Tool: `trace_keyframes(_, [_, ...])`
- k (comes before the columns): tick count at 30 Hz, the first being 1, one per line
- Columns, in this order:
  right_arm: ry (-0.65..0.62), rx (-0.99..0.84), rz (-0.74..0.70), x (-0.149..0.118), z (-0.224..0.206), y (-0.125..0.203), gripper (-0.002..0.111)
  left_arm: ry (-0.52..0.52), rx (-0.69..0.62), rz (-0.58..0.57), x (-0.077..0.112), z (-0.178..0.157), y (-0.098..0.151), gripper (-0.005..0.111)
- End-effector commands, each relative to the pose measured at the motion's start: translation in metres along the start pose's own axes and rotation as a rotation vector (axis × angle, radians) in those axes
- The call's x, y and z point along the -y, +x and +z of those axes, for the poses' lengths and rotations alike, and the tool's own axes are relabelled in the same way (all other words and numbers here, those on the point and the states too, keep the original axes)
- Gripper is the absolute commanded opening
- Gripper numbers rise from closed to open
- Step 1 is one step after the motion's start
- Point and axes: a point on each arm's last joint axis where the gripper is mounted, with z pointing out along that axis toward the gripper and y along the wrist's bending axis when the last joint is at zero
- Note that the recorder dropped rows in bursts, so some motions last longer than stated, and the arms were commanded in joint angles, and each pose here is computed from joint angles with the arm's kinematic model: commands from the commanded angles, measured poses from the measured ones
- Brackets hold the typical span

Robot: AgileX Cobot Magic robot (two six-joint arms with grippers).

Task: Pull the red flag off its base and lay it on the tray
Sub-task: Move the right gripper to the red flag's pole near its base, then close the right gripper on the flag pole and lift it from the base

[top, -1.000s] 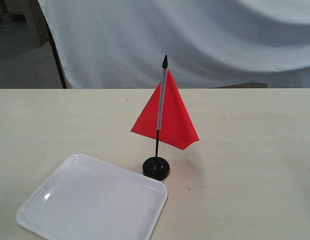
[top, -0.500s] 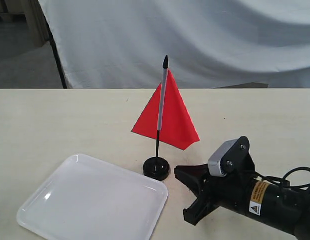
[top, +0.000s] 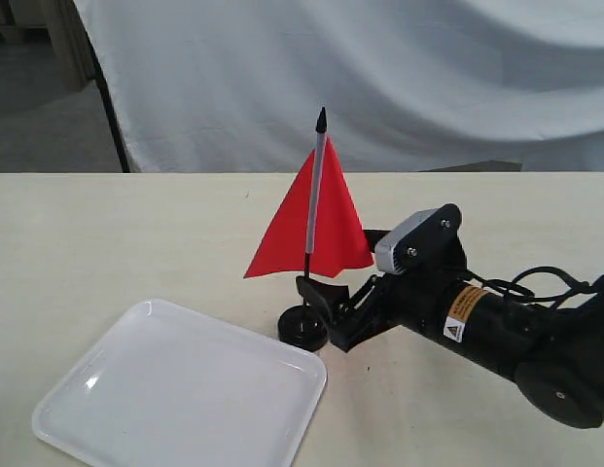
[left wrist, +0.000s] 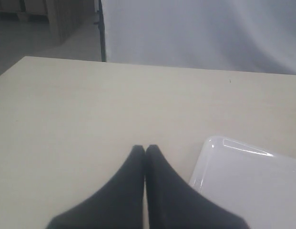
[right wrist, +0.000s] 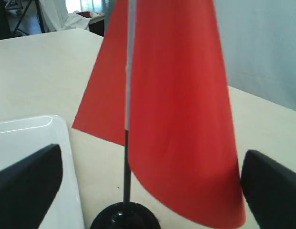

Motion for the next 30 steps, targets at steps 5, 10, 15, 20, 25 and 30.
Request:
trace_keyframes(5, [-0.081,-0.026,-0.013,-0.011,0.029,0.014,0.095,0.003,0.009,0.001,0.000,0.000,0.000,0.000])
trace_keyframes(10, [-0.081,-0.021,-0.011,-0.007,0.042,0.018,0.086,0.003,0.009,0.001,0.000,0.000,0.000,0.000])
trace_keyframes(15, [-0.106,-0.039,-0.031,-0.008,0.045,0.023,0.004,0.003,0.009,0.001,0.000,0.000,0.000,0.000])
trace_keyframes(20, [-0.141,-0.014,-0.070,-0.012,0.042,0.014,-0.001,0.003,0.009,0.001,0.000,0.000,0.000,0.000])
trace_keyframes(25, [-0.129,0.036,-0.097,-0.014,0.026,-0.010,-0.001,0.003,0.009,0.001,0.000,0.000,0.000,0.000])
trace_keyframes(30, [-0.104,0.130,-0.120,-0.020,-0.004,-0.048,-0.001,0.003,0.009,0.001,0.000,0.000,0.000,0.000])
